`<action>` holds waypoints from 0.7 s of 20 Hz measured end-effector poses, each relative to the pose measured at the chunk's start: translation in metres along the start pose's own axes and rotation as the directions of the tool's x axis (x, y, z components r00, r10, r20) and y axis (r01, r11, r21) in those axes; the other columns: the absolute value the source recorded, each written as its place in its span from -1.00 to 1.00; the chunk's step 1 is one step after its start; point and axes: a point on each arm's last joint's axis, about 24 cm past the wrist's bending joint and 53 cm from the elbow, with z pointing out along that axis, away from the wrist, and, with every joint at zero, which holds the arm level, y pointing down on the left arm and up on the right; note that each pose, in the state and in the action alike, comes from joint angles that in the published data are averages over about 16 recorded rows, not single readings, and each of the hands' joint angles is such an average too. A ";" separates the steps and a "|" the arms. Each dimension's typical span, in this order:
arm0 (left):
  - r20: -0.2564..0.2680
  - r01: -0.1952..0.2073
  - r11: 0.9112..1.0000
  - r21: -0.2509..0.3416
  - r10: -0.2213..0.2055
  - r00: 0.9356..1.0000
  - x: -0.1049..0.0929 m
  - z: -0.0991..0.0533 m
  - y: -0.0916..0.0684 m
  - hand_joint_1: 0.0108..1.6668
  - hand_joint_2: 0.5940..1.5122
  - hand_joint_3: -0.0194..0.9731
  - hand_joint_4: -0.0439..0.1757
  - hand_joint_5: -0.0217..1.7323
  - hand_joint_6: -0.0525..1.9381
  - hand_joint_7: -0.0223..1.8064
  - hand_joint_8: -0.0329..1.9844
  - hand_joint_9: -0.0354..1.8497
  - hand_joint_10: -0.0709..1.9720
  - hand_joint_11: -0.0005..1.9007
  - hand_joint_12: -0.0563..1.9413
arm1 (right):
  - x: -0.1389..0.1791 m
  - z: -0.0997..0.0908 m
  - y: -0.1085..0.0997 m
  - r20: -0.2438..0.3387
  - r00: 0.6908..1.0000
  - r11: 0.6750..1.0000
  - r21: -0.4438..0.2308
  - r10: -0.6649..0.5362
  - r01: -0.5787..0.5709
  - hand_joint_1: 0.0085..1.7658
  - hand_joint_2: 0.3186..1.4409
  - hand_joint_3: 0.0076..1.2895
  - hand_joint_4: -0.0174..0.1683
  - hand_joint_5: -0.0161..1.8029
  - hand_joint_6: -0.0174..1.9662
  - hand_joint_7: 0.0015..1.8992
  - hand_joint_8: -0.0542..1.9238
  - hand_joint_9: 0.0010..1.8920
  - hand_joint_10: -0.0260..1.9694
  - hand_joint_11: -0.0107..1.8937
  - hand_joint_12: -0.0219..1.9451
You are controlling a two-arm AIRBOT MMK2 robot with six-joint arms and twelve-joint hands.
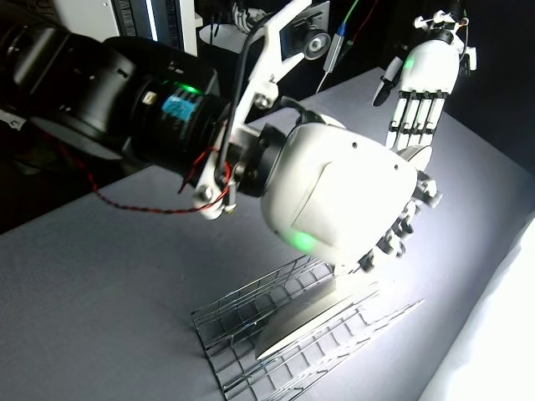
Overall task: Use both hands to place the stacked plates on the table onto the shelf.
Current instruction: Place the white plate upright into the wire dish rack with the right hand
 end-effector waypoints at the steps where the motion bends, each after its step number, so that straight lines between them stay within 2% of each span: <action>1: 0.001 0.000 1.000 0.000 0.000 1.000 0.000 0.000 0.000 -0.99 0.25 -0.95 -0.59 -0.96 -0.95 -0.96 -0.96 -0.94 -0.92 -0.99 -0.93 | -0.003 -0.001 -0.002 0.006 1.000 1.000 0.005 -0.004 0.004 0.55 0.21 -0.99 -0.92 0.07 -0.12 0.16 -0.17 -0.06 0.12 -0.23 0.16; 14: -0.002 0.009 1.000 -0.004 -0.009 1.000 0.000 0.000 0.004 -0.99 0.25 -0.96 -0.59 -0.96 -0.95 -0.96 -0.96 -0.94 -0.92 -0.99 -0.93 | -0.037 -0.022 -0.033 0.065 0.994 0.994 0.064 -0.093 0.089 0.56 0.21 -0.99 -0.91 0.06 -0.09 0.16 -0.18 -0.08 0.15 -0.26 0.20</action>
